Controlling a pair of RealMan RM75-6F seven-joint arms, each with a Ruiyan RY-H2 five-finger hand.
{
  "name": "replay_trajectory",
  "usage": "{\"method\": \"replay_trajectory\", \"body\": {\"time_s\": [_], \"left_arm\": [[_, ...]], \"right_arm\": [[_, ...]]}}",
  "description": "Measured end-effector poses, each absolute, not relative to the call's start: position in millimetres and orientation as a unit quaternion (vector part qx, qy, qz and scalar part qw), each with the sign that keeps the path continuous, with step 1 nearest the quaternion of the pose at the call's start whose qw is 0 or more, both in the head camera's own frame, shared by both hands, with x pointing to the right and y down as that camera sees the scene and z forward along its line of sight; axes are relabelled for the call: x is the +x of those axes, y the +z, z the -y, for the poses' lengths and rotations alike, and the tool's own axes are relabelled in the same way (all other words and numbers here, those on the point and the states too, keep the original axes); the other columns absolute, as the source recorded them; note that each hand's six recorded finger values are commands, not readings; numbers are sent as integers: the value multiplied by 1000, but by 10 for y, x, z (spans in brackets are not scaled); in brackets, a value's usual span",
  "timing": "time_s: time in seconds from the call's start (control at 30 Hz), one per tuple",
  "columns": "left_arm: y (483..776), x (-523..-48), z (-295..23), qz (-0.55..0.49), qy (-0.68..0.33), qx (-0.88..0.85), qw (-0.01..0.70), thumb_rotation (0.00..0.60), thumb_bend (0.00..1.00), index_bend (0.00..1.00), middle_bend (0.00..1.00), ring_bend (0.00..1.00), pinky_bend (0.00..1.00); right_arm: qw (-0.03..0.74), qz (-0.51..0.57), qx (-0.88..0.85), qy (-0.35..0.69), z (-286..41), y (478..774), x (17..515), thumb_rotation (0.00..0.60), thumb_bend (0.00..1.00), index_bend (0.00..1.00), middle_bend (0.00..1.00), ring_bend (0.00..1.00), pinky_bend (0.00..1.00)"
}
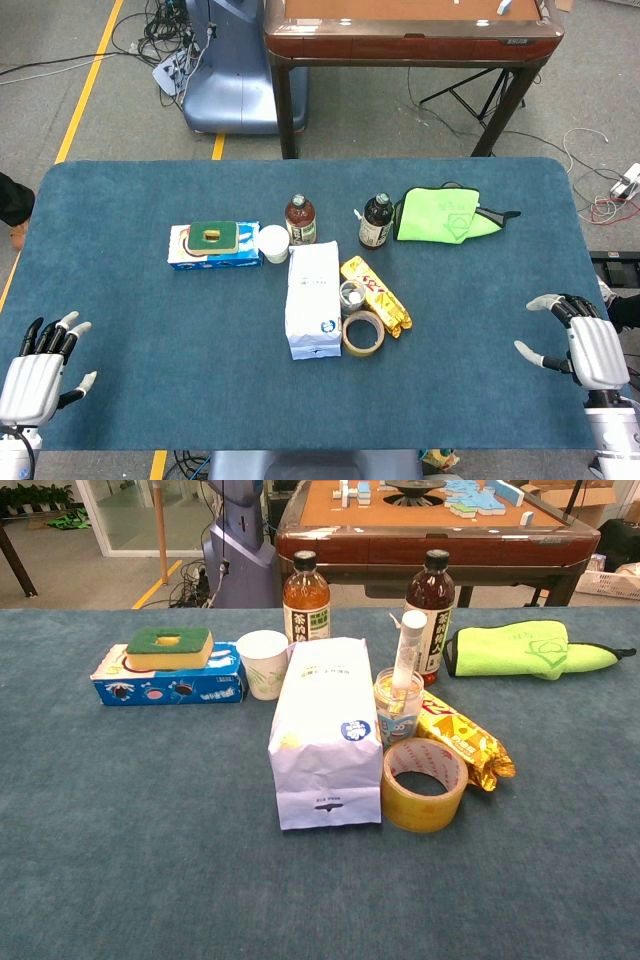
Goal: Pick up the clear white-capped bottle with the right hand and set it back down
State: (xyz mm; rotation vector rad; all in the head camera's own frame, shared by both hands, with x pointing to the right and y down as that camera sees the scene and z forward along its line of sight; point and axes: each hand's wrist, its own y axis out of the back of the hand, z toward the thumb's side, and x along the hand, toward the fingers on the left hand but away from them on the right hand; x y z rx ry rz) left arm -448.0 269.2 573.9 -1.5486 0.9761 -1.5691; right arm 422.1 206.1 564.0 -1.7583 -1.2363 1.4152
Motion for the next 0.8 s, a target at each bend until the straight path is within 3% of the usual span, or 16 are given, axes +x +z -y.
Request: {"method": "replay_trajectory", "body": {"time_s": [0.33,0.8], "left_arm": [[5743,-4484,-2706,-379,-607,-601,355,600,267,194,96,109,4],[5699,-4529,-2745,-388,-606,-598,353,600,267,194,96,109,4]], "right_arm": [[284,450,-671,516,-1955,5652,4075,600,218,391,354,253,198],[283,399,-721,491,-1431,5840,3357,600,246,391,325,230,198]]}}
